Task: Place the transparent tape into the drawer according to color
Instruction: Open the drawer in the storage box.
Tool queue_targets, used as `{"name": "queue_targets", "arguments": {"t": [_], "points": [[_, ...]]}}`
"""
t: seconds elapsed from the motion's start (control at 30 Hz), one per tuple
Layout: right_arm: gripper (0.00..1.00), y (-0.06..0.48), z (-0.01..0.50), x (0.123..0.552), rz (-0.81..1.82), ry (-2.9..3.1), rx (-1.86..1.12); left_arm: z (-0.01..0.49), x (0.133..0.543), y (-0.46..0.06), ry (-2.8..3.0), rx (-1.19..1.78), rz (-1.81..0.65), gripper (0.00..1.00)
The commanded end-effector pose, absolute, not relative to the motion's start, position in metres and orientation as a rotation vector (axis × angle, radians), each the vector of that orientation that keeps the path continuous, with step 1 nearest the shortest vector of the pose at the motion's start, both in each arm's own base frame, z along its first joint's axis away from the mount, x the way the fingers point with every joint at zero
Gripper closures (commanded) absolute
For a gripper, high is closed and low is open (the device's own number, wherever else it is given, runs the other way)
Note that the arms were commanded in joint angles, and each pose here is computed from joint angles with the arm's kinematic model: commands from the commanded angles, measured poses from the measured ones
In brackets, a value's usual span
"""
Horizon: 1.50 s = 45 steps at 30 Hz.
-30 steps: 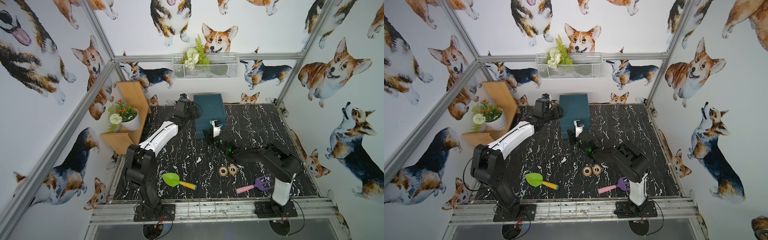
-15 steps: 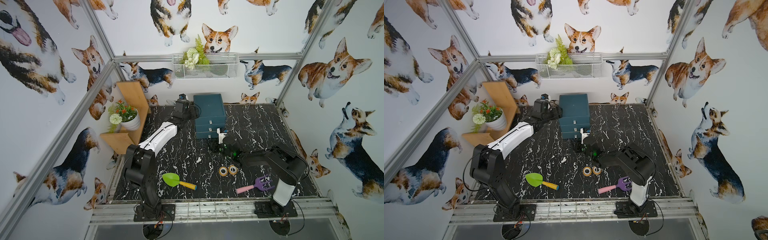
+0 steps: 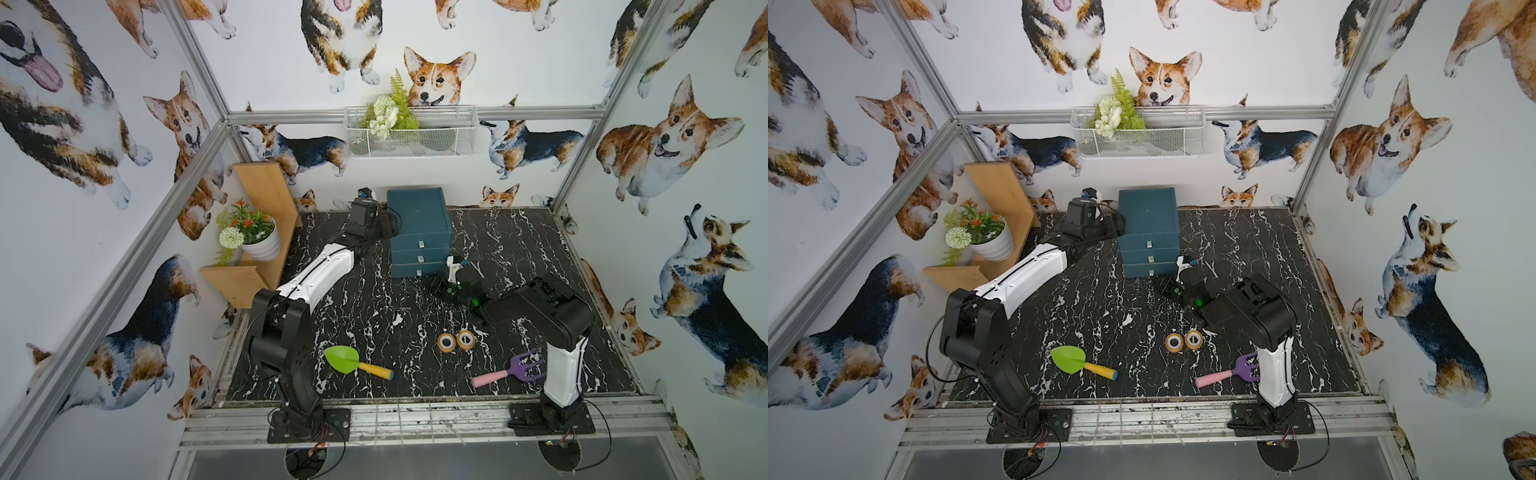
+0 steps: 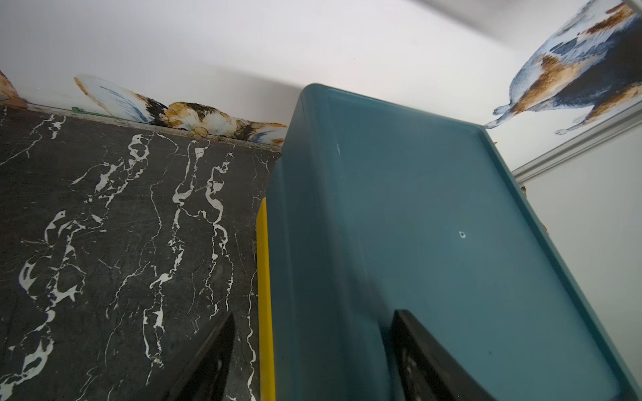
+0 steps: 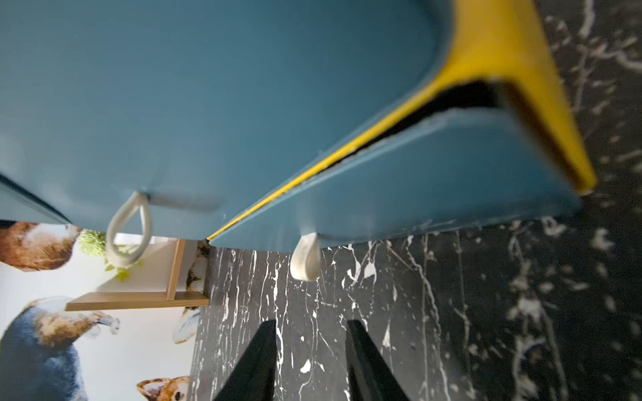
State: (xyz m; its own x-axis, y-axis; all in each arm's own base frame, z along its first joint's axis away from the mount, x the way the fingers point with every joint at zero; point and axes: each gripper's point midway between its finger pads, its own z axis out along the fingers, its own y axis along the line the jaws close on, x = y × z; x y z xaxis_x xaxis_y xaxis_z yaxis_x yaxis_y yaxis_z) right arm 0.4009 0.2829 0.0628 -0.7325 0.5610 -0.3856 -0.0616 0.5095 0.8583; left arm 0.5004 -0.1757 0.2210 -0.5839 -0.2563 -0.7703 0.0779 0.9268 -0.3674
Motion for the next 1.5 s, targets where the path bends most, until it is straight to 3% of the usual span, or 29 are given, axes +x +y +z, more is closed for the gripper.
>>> {"name": "queue_targets", "arguments": {"t": [0.0, 1.03, 1.17, 1.3, 1.47], "points": [[0.62, 0.291, 0.083, 0.408, 1.443, 2.001, 0.497, 0.183, 0.482, -0.164, 2.306, -0.123, -0.364, 0.24], [0.74, 0.294, 0.062, 0.434, 1.494, 1.974, 0.646, 0.169, 0.483, -0.167, 2.337, -0.119, -0.364, 0.23], [0.82, 0.293, 0.061, 0.434, 1.503, 1.965, 0.66, 0.168, 0.483, -0.167, 2.339, -0.118, -0.364, 0.23], [0.98, 0.292, 0.061, 0.432, 1.504, 1.96, 0.663, 0.166, 0.483, -0.167, 2.344, -0.12, -0.365, 0.23], [1.0, 0.29, 0.062, 0.425, 1.511, 1.962, 0.664, 0.166, 0.483, -0.167, 2.345, -0.118, -0.365, 0.23]]}}
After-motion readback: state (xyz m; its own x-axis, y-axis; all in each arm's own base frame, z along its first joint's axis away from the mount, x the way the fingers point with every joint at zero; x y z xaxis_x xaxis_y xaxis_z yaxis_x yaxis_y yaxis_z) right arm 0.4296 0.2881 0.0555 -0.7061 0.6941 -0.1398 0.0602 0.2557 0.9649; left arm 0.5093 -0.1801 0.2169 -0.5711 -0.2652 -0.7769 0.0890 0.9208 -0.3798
